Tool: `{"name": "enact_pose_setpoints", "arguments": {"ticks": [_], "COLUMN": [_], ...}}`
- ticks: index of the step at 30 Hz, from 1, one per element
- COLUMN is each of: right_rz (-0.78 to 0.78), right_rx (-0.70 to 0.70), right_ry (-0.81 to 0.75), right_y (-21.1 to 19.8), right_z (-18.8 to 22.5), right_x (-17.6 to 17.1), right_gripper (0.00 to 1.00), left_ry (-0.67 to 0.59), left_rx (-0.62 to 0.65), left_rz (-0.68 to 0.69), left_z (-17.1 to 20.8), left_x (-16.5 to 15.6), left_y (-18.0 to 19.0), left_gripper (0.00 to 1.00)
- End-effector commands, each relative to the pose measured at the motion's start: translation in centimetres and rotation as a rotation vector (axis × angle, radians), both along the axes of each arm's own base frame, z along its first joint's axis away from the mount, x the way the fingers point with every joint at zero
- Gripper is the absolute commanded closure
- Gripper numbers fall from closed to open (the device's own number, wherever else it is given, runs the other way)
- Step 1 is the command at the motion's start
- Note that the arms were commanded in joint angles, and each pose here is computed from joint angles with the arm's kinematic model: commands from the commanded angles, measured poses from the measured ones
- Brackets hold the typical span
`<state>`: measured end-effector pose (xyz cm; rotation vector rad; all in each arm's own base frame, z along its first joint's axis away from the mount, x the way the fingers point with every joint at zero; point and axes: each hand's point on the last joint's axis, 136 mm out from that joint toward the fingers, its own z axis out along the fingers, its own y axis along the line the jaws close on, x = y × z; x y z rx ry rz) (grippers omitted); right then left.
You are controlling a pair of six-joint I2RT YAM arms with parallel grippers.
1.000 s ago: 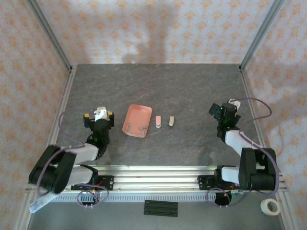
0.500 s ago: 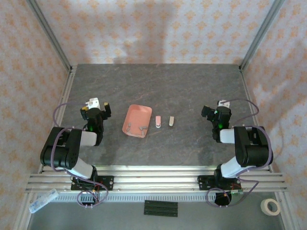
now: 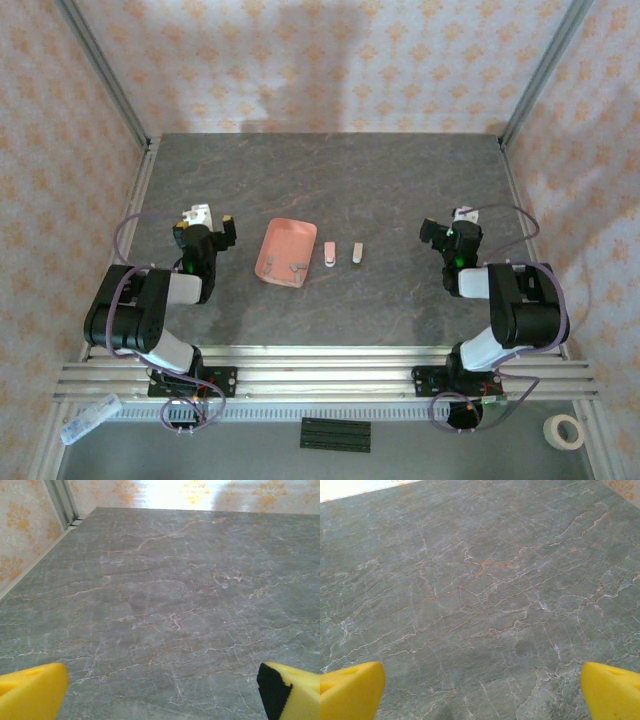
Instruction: Load the staples into the stapler
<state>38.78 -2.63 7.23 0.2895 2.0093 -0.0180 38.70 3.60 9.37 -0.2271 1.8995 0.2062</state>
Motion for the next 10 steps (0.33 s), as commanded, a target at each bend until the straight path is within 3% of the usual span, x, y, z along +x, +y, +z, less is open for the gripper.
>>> {"name": "enact_pose_setpoints", "arguments": {"ticks": [1,10], "right_rz": [0.005,0.004], "right_rx": [-0.019,-0.019], "right_ry": [-0.049,-0.046], "right_y": [0.02,0.03], "right_z": [1.56,1.49], "right_x": [0.77,0.75], "right_gripper": [0.01,0.01], "left_ry": [0.001,-0.002], "left_rx": [0.005,0.006], "left_rz": [-0.025,-0.018], "left_z": [0.37,0.43], "left_x": [0.57,0.51], "left_y": [-0.41,-0.32], "left_gripper": [0.00,0.00]}}
